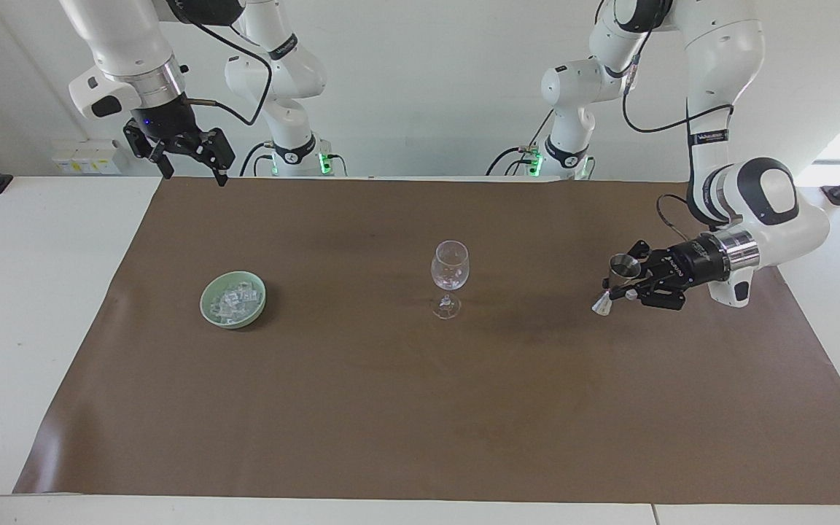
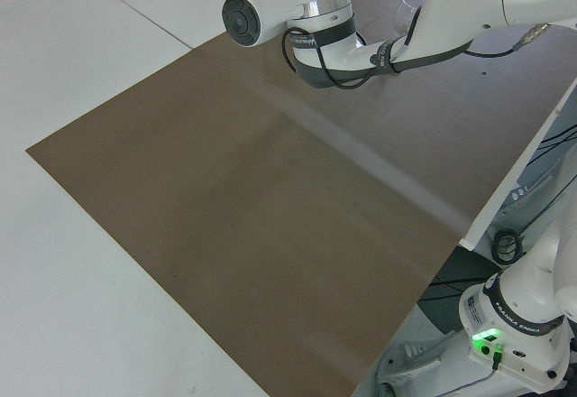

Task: Pour wine and add ice with both arms
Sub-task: 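Lift the jigger with the left gripper and carry it over the glass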

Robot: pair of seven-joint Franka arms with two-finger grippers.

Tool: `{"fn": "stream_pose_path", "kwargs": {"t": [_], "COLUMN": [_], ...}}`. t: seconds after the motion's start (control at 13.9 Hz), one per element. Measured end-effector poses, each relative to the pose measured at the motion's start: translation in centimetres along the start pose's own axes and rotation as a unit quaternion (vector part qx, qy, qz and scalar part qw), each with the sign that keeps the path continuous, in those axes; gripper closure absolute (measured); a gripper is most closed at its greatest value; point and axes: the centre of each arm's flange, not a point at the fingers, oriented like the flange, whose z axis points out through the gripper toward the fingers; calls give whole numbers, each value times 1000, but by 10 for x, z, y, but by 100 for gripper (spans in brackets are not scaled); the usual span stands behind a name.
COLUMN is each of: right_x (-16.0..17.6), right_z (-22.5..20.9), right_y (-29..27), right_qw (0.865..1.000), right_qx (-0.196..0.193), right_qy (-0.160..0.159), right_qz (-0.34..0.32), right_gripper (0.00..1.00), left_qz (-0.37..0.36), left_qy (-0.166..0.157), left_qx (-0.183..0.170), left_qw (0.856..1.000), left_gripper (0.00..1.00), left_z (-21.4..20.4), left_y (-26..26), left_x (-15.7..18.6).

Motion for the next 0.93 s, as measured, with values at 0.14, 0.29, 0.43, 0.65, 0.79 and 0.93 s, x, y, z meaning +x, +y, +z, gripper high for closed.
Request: {"fn": "stream_pose_path", "kwargs": {"t": [0.14,0.29,0.43,0.65,0.79,0.93], "right_x": [0,0,0,0,0,0], "right_z": [0,0,0,0,0,0], "right_y": [0,0,0,0,0,0], "right_qw": [1000,1000,1000,1000,1000,1000], "right_qx": [0,0,0,0,0,0], "right_qy": [0,0,0,0,0,0], "right_qz": [0,0,0,0,0,0], "right_gripper": [0,0,0,0,0,0], "left_qz": [13,28,39,67,102,134], "left_qy": [7,26,41,71,91,99], "left_qx": [4,12,21,51,76,89], "left_qw": [1000,999,998,994,988,982], "left_gripper": [79,79,79,79,79,79], "left_z": [6,20,42,80,100,123], "left_y": [-4,-9,-15,-30,-40,-50], "left_x": [-15,-24,-30,-38,-43,-49]}}
